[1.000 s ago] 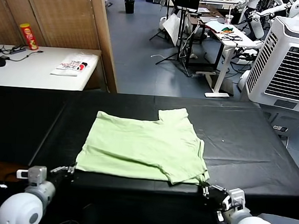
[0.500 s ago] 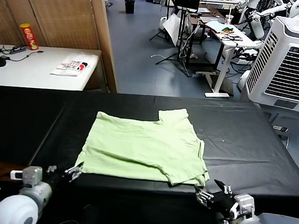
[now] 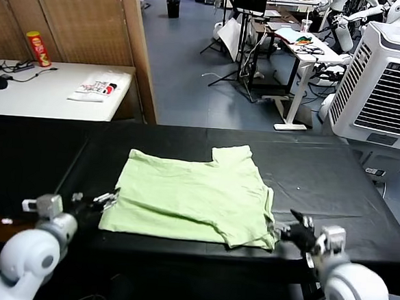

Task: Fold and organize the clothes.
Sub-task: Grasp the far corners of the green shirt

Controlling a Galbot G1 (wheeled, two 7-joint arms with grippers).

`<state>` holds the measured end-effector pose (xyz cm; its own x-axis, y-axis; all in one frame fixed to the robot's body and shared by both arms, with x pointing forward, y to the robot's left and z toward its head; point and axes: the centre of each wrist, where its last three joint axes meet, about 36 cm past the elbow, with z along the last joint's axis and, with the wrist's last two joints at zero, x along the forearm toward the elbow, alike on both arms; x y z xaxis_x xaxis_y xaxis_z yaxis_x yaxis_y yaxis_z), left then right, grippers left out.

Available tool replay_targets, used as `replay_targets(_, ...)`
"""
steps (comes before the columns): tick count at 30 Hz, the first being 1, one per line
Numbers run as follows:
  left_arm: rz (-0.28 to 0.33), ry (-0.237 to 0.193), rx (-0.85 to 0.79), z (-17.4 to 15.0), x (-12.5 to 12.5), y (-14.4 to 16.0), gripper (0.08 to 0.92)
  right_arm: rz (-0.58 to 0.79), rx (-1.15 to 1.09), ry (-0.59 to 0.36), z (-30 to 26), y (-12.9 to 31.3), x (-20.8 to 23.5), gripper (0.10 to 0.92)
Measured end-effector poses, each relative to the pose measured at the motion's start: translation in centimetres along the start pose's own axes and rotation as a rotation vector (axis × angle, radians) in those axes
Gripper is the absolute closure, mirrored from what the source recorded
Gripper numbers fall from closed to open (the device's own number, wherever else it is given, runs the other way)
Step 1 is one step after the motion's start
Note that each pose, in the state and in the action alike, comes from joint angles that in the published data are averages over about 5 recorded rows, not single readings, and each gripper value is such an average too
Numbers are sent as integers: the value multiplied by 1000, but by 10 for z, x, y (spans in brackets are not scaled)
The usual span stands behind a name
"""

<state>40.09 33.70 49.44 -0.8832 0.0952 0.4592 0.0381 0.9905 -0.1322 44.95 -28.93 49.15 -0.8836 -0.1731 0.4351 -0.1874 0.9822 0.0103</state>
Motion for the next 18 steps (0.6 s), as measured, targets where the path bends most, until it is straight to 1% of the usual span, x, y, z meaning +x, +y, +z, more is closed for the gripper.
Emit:
replay_targets(5,-18,22,-1,-22,-34,11,201,-4,-5,16,-15,-4,-46,224)
replay_targets(13,15,40,5,-49,-93,13,201,-18,-28,43,-33,-15,-98,224)
replay_targets(18,-1,60,5,-60,-127,12,201,-2,-42,66,-43,-21,-128,224)
